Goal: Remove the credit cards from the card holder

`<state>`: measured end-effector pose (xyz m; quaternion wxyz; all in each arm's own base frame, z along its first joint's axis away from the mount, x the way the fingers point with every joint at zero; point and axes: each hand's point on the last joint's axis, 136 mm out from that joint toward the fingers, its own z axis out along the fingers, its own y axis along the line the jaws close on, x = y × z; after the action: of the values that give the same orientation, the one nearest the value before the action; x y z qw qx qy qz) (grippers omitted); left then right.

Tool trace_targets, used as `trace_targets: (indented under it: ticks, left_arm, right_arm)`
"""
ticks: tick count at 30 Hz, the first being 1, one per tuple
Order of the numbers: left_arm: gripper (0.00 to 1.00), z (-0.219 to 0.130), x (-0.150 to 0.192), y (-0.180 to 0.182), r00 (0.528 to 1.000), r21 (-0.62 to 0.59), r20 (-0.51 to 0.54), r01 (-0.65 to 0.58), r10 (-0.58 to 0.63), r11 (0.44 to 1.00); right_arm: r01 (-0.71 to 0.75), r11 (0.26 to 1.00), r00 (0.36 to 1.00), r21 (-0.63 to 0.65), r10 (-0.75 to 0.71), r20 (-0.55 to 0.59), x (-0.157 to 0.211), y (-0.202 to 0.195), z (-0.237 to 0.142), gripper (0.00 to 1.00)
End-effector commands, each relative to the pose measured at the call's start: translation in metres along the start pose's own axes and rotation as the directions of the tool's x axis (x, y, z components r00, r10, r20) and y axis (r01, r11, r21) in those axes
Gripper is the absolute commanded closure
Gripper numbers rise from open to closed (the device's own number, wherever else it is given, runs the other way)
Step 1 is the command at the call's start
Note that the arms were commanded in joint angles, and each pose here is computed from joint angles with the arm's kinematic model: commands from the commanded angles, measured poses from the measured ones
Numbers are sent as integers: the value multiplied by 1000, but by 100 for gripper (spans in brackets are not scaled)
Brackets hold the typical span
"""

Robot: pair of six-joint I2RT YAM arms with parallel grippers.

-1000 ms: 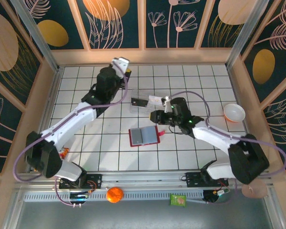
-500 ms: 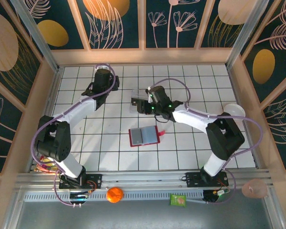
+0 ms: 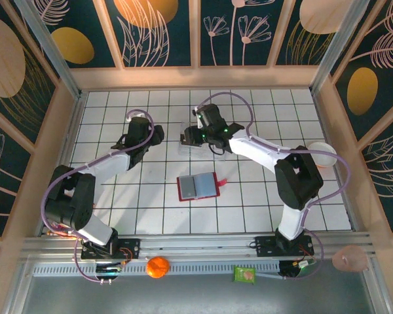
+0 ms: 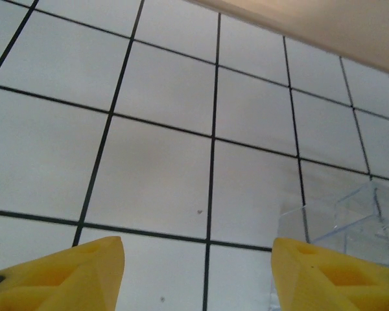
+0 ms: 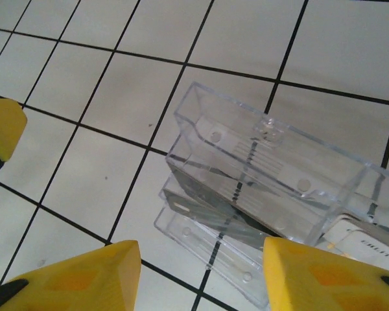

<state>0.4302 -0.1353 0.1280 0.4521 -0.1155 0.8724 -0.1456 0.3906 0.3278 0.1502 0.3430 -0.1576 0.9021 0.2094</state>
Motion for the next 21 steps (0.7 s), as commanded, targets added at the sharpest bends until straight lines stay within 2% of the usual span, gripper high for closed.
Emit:
trace_targets:
  ticks: [1, 5, 9, 15, 21]
  left_arm:
    - [39, 8, -35, -34, 994, 131, 107, 20, -34, 991]
    - [42, 25, -59, -67, 991, 227, 137, -37, 5, 973]
    - [47, 65, -58, -76, 995, 194, 79, -81, 67, 978]
    - [51, 101, -48, -94, 996, 248, 2, -90, 93, 964]
    - [52, 114, -27, -97, 991, 252, -56, -102, 119, 962]
  right_arm:
    - [-6, 999, 999, -38, 8, 35, -7, 0, -14, 48]
    - [-39, 996, 999, -80, 40, 22, 11, 1, -25, 49]
    - [-91, 990, 995, -112, 93, 17, 25, -5, -43, 49]
    - [-126, 982, 991, -139, 129, 19, 39, -9, -69, 50]
    - [-145, 979, 988, -142, 151, 33, 45, -13, -83, 50]
